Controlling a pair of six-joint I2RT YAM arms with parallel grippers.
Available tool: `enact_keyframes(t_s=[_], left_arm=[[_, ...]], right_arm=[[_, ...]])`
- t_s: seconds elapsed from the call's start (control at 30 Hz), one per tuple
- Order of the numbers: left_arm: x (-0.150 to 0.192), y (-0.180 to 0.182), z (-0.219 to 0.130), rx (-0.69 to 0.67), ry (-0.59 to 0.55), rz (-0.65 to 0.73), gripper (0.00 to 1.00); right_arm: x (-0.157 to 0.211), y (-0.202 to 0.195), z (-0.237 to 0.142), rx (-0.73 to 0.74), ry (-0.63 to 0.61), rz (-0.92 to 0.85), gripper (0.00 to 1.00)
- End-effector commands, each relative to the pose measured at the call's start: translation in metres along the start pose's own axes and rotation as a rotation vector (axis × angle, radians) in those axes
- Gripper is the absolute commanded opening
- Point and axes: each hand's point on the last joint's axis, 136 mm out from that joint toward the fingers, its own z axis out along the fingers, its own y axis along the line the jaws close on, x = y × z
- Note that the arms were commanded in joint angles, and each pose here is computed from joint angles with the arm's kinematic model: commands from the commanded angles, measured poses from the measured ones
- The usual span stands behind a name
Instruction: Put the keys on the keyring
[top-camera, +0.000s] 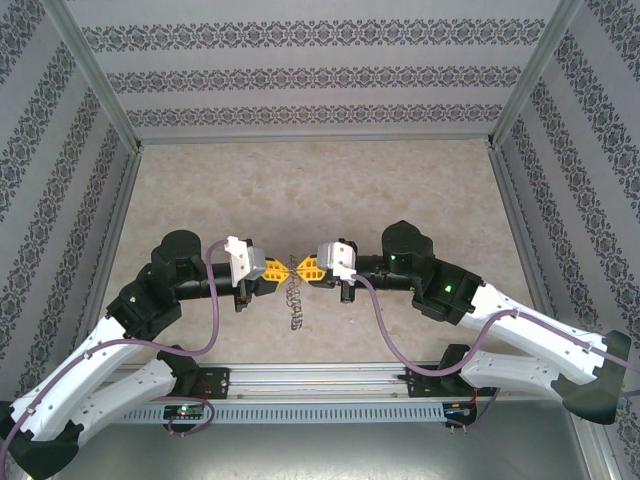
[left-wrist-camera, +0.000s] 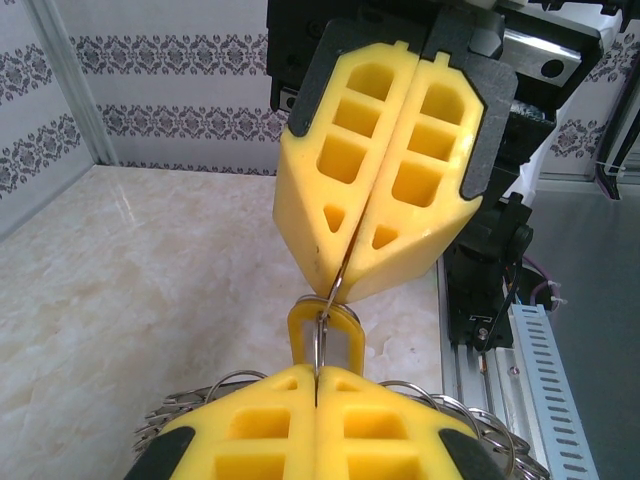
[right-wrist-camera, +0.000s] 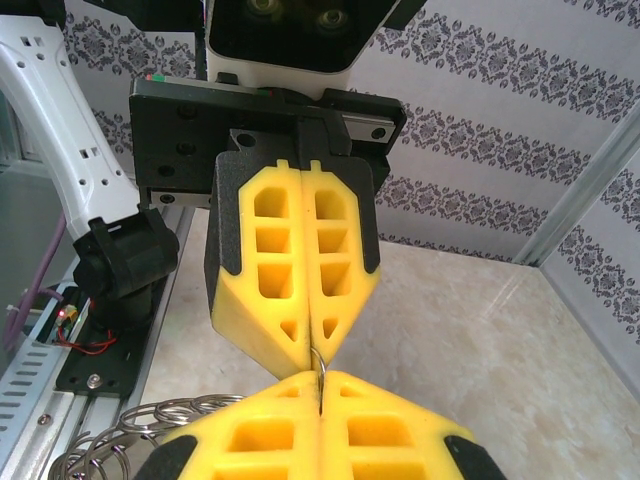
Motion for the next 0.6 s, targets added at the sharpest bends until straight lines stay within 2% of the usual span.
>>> enact_keyframes(t_s=[0.0,0.57], left_arm=[[-0.0186,-0.0062,-0.0065,0.01,-0.046,0.054,0.0],[-0.0187,-0.0062,-0.0068,0.009,-0.045,0.055,0.0]], right_arm=[[-0.0095,-0.0035,-0.0003,0.009,-0.026,0.003,0.0],[-0.0168,0.0019,-0.0042,-0.018,-0.049,-0.005,0.0]])
